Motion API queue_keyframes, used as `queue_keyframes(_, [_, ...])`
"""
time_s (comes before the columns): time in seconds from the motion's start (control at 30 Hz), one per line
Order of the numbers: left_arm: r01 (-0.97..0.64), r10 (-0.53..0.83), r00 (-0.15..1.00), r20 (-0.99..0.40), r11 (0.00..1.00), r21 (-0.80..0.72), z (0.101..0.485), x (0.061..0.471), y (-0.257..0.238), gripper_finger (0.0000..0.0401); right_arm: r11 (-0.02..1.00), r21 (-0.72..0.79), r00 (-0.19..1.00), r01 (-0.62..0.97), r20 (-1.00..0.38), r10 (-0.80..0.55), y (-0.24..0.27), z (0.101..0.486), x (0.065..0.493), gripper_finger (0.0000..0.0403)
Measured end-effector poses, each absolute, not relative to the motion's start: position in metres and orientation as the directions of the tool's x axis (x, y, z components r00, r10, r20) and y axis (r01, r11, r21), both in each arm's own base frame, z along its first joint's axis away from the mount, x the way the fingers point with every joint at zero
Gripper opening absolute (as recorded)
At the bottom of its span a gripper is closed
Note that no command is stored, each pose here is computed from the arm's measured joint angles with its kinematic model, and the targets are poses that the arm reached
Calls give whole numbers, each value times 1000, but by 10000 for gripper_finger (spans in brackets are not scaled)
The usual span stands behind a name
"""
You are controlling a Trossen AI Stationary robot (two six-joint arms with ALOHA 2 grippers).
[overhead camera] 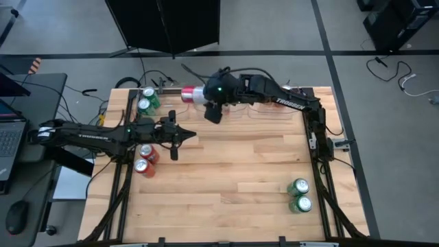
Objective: Sort soda cans
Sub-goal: Put the pink-white soda can into the top center transparent bin
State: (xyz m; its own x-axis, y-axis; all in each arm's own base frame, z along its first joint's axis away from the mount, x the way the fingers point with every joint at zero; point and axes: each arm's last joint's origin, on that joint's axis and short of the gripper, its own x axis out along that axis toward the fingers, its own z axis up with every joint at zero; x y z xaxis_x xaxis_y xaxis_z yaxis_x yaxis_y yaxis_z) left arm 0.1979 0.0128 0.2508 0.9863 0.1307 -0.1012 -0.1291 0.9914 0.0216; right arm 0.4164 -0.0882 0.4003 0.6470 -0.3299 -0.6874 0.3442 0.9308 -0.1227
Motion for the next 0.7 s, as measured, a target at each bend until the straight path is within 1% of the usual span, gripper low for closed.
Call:
queue_keyframes(0.1, [-127,129,985,-113,992,24,259,192,12,1,948,-73,587,309,-770,-251,-90,393,408,259])
queue_keyframes(0.33, [-126,129,977,-168,992,28,270,182,12,1,940,-51,379,337,-907,-185,-78,379,389,259])
queue_keyframes(0.47, [-124,128,974,-185,992,29,270,181,12,1,935,-33,266,353,-955,-134,-65,362,386,259])
queue_keyframes(0.7, [-123,127,970,-209,992,31,268,181,12,1,928,-20,106,371,-992,-63,-51,316,389,259])
